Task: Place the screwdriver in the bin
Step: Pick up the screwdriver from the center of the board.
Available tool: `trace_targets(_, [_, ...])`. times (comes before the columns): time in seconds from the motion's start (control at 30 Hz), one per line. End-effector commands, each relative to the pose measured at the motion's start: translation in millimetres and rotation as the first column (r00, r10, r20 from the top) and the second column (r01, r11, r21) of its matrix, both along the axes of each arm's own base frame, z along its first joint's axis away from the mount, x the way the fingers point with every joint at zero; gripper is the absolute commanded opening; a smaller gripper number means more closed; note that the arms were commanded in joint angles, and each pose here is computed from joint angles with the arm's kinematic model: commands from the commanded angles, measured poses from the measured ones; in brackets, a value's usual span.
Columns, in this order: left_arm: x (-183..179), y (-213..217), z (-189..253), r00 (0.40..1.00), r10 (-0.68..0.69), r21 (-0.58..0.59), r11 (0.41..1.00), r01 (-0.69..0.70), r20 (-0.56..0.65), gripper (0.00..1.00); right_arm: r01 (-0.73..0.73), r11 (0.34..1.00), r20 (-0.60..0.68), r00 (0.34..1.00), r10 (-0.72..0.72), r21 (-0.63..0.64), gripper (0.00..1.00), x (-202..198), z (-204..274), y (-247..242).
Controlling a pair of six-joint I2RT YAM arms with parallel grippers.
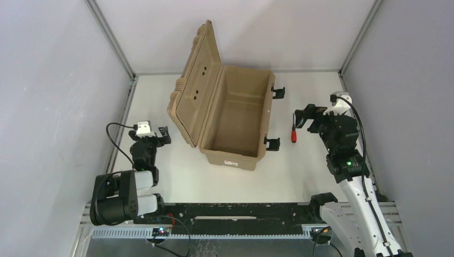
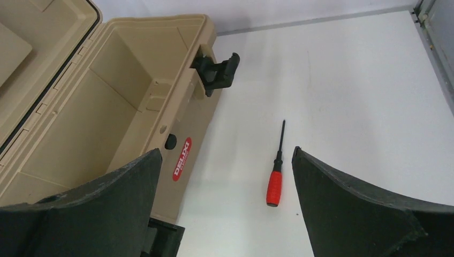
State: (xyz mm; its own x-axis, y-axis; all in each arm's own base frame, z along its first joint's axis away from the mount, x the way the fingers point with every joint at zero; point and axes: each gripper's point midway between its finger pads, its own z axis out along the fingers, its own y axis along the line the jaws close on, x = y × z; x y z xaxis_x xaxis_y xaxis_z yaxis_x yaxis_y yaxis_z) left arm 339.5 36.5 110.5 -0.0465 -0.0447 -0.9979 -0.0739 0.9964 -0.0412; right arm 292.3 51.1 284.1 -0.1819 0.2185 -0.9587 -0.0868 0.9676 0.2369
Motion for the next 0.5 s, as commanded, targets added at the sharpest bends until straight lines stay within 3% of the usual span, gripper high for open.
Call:
trace_targets(0.0, [11, 1, 29, 0.996, -0.001, 0.013, 1.0, 0.0, 0.085, 1.0, 0.013, 1.0, 0.061, 0.998, -0.013, -0.002, 1.0, 1, 16, -4])
trace_targets(0.47, [11, 0, 28, 0.997, -0.002, 0.013, 1.0, 0.001, 0.083, 1.0, -0.022, 1.0, 0.108, 0.994, 0.022, 0.003, 1.0, 0, 48, 4])
